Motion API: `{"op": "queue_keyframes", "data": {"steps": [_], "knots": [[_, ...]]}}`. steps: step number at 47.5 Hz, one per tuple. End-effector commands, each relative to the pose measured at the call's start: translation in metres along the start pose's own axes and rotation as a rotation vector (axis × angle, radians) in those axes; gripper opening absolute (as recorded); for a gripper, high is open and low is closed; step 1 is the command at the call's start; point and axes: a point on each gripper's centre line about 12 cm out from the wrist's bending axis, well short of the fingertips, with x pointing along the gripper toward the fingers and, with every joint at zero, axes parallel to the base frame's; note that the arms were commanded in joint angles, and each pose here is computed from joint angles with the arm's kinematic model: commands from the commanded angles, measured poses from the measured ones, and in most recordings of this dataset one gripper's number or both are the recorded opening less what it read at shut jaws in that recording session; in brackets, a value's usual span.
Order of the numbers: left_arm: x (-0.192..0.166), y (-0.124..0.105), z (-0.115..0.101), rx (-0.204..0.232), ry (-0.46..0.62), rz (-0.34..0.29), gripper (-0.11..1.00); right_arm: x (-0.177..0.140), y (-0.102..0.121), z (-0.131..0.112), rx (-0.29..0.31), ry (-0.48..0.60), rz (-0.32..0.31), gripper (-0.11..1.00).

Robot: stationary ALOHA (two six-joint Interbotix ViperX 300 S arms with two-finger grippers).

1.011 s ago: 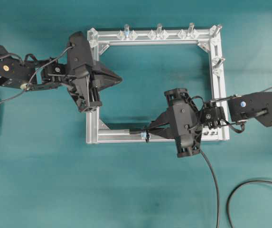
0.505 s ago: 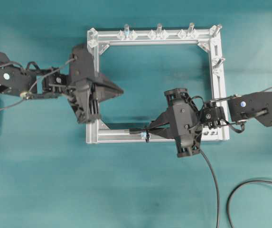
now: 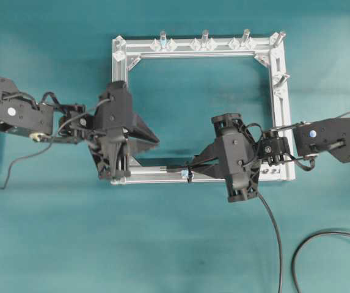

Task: Insert the wire through the string loop located in the center.
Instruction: 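Move the left gripper to the plug emerging from the loop and grasp it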

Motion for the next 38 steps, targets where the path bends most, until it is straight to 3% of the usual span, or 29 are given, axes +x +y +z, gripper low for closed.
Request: {"op": "queue_keyframes", "data": {"steps": [1,3,10,14,22,30,38], "knots": [[-0.005,-0.016,0.02,0.022,-0.051,-0.037,0.45,-0.001,-0.001,0.012,0.0,-0.04,-0.001,0.07],[-0.005,-0.022,0.021,0.031,-0.052,-0.051,0.5,-0.001,-0.001,0.012,0.0,-0.04,-0.001,0.07],[-0.005,-0.041,0.023,0.057,-0.032,-0.093,0.51,-0.001,-0.001,0.012,0.0,-0.04,-0.001,0.07],[-0.005,-0.046,0.022,0.05,-0.005,-0.104,0.52,-0.001,-0.001,0.012,0.0,-0.04,-0.001,0.07],[-0.003,-0.048,0.022,0.016,0.034,-0.103,0.6,-0.001,-0.001,0.011,0.0,-0.035,-0.001,0.07],[-0.003,-0.047,0.021,0.014,0.042,-0.101,0.71,-0.001,-0.001,0.011,0.0,-0.037,-0.001,0.07],[-0.003,-0.047,0.021,0.015,0.042,-0.102,0.72,-0.001,-0.001,0.012,0.0,-0.038,-0.001,0.07]]}}
